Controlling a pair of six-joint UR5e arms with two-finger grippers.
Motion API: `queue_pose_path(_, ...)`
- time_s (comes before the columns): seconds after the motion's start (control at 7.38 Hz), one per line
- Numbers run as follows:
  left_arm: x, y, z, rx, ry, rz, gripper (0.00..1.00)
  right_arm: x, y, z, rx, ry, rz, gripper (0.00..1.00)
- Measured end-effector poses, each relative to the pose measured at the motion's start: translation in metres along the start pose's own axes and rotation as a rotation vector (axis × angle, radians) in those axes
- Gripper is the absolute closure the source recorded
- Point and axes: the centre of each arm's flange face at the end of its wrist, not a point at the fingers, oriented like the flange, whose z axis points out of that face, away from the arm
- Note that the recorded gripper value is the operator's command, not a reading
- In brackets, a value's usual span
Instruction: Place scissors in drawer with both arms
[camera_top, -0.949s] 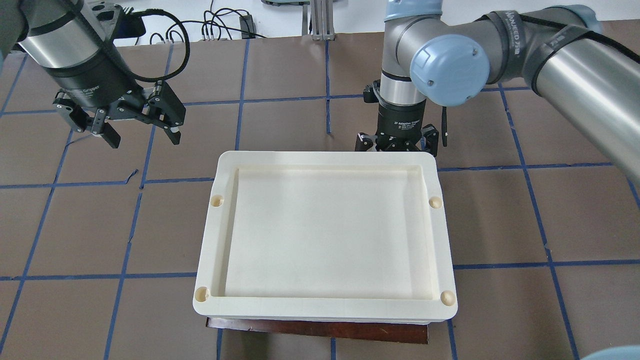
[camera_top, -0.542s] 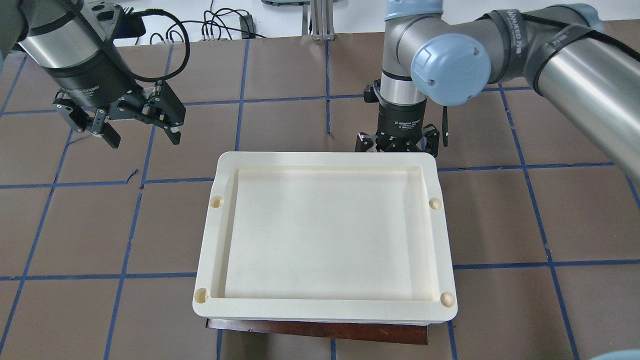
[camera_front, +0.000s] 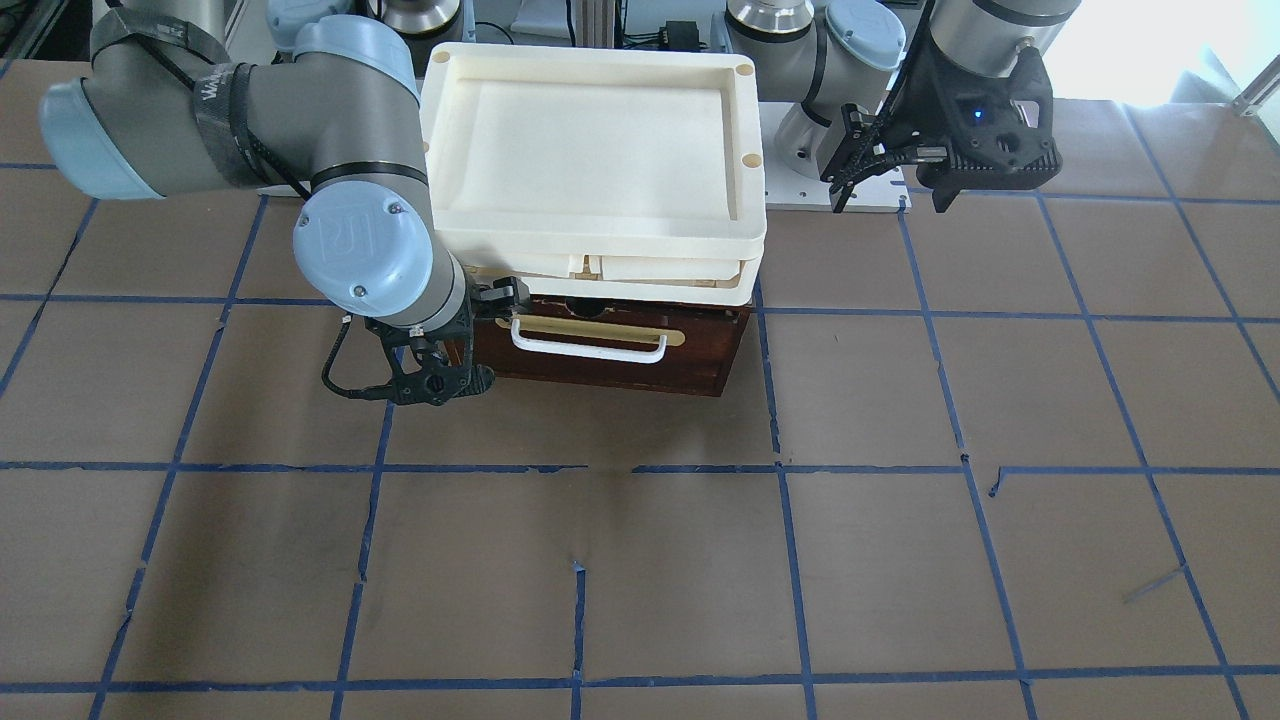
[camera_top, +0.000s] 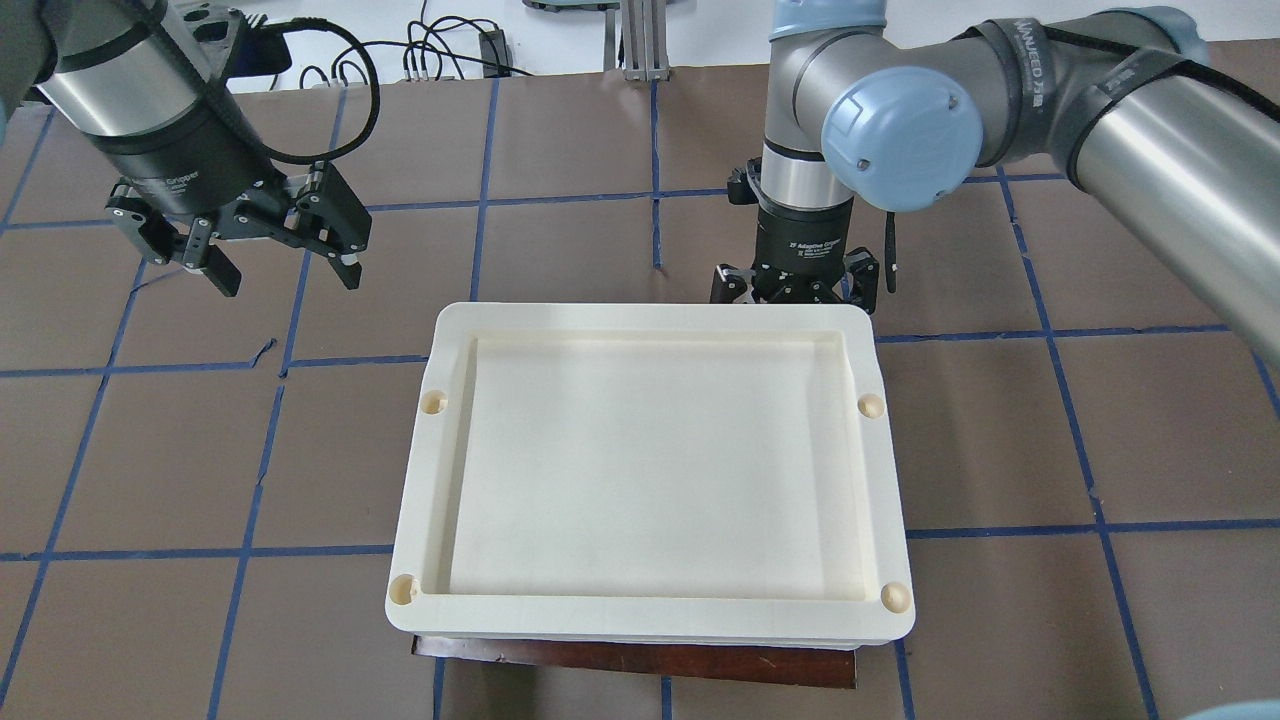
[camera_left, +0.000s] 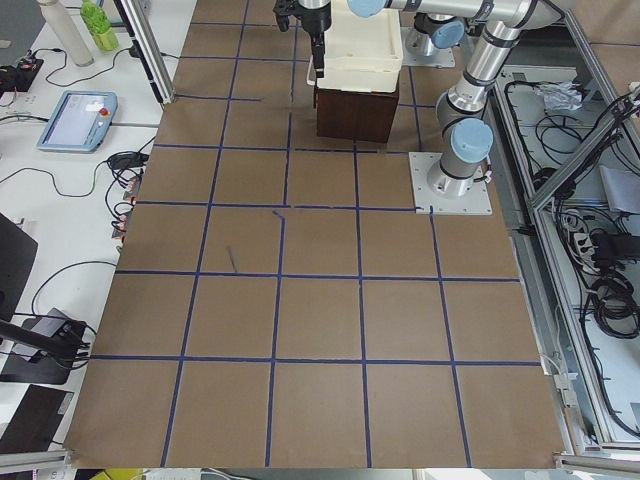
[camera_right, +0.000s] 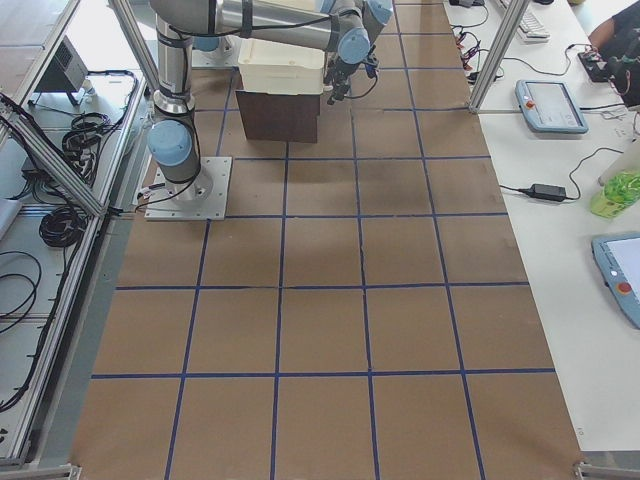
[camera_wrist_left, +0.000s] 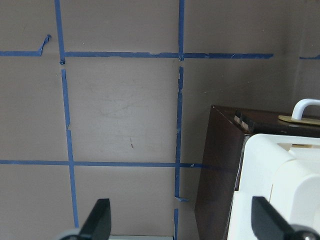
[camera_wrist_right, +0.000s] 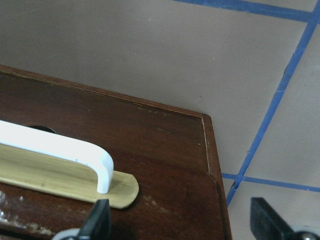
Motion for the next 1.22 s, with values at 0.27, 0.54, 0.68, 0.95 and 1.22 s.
queue_pose_path(0.27,0.0,0.0,0.0,0.0,0.0,0.0,0.0,0.0,-0.001,-0.006,0.016,0.001,-0.001,0.0)
queue_pose_path(0.54,0.0,0.0,0.0,0.001,0.0,0.0,0.0,0.008,-0.006,-0.035,0.077,0.002,0.005,0.0)
queue_pose_path(0.68,0.0,0.0,0.0,0.001,0.0,0.0,0.0,0.018,-0.007,-0.059,0.121,0.008,0.017,0.0)
queue_pose_path(0.95,0.0,0.0,-0.001,0.003,0.0,0.0,0.0,0.057,0.006,-0.116,0.23,0.012,0.075,0.0)
queue_pose_path(1.22,0.0,0.0,-0.001,0.003,0.0,0.0,0.0,0.082,0.045,-0.162,0.334,0.013,0.123,0.0)
